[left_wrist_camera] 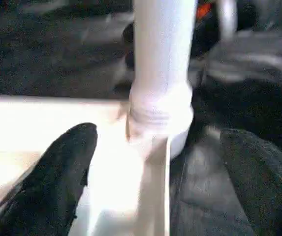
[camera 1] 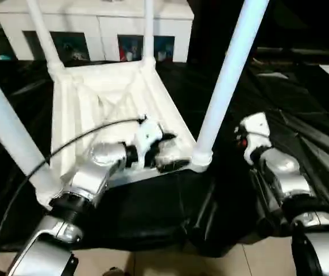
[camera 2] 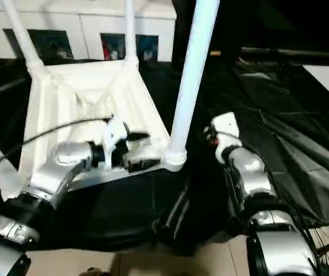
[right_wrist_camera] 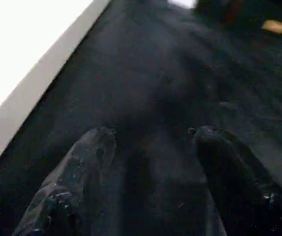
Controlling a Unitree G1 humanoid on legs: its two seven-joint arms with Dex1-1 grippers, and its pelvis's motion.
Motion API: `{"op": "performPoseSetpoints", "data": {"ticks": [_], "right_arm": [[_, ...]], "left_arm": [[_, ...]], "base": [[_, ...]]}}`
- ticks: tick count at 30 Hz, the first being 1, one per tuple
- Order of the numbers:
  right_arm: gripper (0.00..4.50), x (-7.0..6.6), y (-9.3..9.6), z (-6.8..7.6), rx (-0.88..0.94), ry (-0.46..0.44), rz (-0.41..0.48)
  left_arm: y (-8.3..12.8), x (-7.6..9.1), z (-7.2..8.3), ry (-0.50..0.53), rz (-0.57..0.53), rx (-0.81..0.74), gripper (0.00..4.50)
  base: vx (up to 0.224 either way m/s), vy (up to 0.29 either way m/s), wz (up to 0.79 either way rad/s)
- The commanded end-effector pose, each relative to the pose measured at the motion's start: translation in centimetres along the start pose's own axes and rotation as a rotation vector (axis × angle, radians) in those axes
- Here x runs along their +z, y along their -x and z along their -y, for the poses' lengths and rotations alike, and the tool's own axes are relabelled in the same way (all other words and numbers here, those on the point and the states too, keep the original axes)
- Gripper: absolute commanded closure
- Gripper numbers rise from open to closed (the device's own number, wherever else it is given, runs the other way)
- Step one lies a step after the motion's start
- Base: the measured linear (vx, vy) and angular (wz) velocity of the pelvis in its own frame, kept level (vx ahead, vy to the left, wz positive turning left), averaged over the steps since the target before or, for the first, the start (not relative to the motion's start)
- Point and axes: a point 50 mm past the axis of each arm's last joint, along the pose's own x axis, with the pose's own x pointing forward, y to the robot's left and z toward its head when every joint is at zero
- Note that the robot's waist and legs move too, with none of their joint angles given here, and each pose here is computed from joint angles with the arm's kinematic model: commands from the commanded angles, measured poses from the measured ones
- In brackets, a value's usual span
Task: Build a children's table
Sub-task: Rotate table base
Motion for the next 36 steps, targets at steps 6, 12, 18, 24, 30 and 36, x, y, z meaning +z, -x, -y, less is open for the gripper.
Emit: {"op": "performPoseSetpoints", "data": {"ticks": [6,12,18,24,30,36], "right_arm": [[1.49,0.0,1.7,0.8,0.183,0.171,-0.075],[1.49,-0.2,2.6,0.3,0.282,0.203,-0.081],[1.49,0.0,3.3,0.0,0.34,0.242,-0.086],[1.49,0.2,3.7,0.4,0.352,0.265,-0.102],[1.49,0.6,3.8,0.4,0.36,0.266,-0.102],[1.49,0.8,3.6,0.3,0.373,0.268,-0.098]], "left_arm": [[-1.9,-1.3,0.2,0.12,-0.105,0.039,0.85],[-2.2,-2.4,0.3,0.139,-0.193,0.043,1.28],[-1.6,-2.1,-0.4,0.106,-0.27,0.081,1.76],[-1.1,-1.3,-0.3,0.098,-0.308,0.06,2.31],[-0.9,-1.0,0.0,0.069,-0.302,0.032,2.78],[-0.6,-1.3,0.9,0.064,-0.33,-0.035,3.23]], "base": [[0.0,0.0,0.0],[0.0,0.0,0.0],[0.0,0.0,0.0],[0.0,0.0,0.0],[0.0,0.0,0.0],[0.0,0.0,0.0]]}}
